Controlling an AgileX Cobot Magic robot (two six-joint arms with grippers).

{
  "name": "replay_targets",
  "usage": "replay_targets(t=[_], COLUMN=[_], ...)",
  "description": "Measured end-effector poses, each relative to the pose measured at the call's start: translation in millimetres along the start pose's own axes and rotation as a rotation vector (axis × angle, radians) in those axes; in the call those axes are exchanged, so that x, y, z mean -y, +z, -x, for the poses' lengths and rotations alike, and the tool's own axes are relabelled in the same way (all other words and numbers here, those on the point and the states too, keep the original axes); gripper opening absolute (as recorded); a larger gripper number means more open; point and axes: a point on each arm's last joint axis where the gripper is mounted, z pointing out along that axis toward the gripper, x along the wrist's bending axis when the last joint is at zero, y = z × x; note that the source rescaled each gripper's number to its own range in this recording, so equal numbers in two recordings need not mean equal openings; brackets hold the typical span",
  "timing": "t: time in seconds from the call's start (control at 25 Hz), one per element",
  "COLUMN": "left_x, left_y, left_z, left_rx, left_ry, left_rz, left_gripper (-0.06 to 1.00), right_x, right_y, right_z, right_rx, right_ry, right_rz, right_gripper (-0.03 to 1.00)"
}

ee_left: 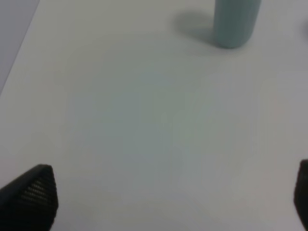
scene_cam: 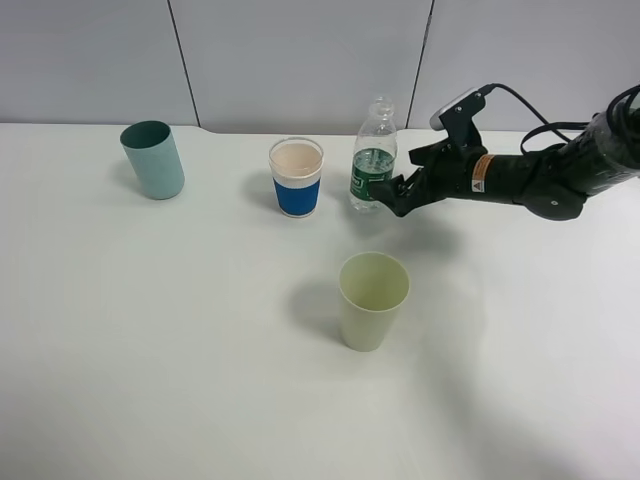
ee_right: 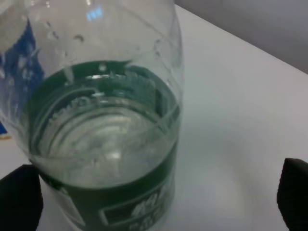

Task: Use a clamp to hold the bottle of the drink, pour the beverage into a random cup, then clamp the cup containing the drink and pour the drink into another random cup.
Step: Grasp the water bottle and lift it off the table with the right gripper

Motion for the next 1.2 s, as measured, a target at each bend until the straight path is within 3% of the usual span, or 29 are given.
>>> replay_targets(t=[0.48,0.84,0.92,0.96,1.0,1.08,1.2], left_x=[0.0,0.0,0.0,0.0,0.0,0.0,0.0], left_y=[0.0,0.0,0.0,0.0,0.0,0.0,0.0], left_z=[0.0,0.0,0.0,0.0,0.0,0.0,0.0], left_rx=[0.0,0.0,0.0,0.0,0.0,0.0,0.0], left_ry=[0.0,0.0,0.0,0.0,0.0,0.0,0.0], left_rz=[0.0,0.0,0.0,0.0,0.0,0.0,0.0], left_gripper=[1.0,1.0,1.0,1.0,1.0,1.0,1.0], right_x=[-17.1,-15.2,-13.0,-11.8,-11.0,-10.1,-10.2], right_y=[26.1,26.9,27.1,27.2,27.2,27.2,27.3], right_z=[-17.6,-16.8,-15.6,-15.0,-14.5,-14.1,-13.9], right_rx=[-0.108,-0.098,-0.087,-0.081,-0.077,-0.072,-0.071], right_ry=[-0.094,-0.099,-0.101,-0.101,-0.102,-0.09,-0.053], right_rz=[0.056,0.027,0.001,-0.012,-0.022,-0.033,-0.035], right_gripper=[0.94,0.93,0.81,0.68,0.51,0.01,0.0])
